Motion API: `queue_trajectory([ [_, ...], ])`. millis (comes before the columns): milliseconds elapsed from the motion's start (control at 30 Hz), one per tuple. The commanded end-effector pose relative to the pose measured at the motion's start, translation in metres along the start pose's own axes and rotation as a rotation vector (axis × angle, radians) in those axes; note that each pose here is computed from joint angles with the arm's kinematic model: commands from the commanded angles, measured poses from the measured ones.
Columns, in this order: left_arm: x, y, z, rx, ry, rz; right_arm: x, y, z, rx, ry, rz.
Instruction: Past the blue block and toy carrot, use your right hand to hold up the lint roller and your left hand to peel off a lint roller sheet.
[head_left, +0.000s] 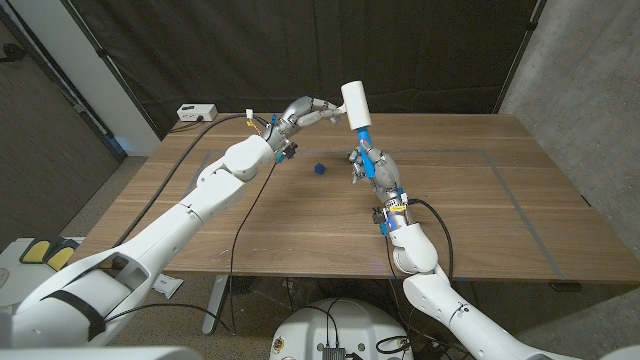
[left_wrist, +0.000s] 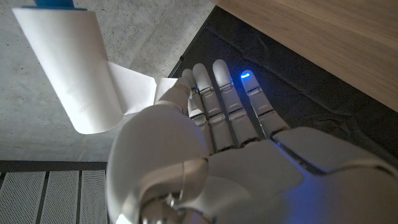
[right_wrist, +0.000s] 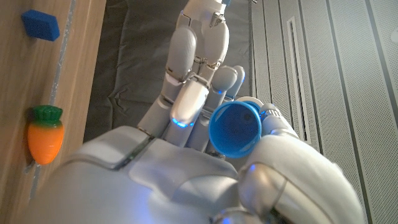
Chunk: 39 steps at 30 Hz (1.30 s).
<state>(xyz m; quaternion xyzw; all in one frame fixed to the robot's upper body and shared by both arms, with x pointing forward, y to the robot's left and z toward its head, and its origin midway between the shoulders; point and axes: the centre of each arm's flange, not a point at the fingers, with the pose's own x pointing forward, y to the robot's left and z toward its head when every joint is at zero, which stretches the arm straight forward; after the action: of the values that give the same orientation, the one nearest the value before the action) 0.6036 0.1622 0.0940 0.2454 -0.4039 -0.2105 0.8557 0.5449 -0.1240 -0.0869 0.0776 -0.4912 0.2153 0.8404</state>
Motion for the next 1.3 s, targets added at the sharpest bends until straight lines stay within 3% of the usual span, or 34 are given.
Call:
queue_trajectory([
  [33,-0.002,0.002,-0.004,0.008,0.024,0.009,0.004,-0.004,-0.003,0.069,-0.027,-0.016],
  [733,-0.01,0.014,-0.01,0.019,0.044,0.051,0.014,-0.013,-0.009,0.068,-0.038,-0.045],
  [1300,-0.015,0.017,-0.015,0.015,0.047,0.085,0.016,-0.022,-0.005,0.052,-0.063,-0.082],
])
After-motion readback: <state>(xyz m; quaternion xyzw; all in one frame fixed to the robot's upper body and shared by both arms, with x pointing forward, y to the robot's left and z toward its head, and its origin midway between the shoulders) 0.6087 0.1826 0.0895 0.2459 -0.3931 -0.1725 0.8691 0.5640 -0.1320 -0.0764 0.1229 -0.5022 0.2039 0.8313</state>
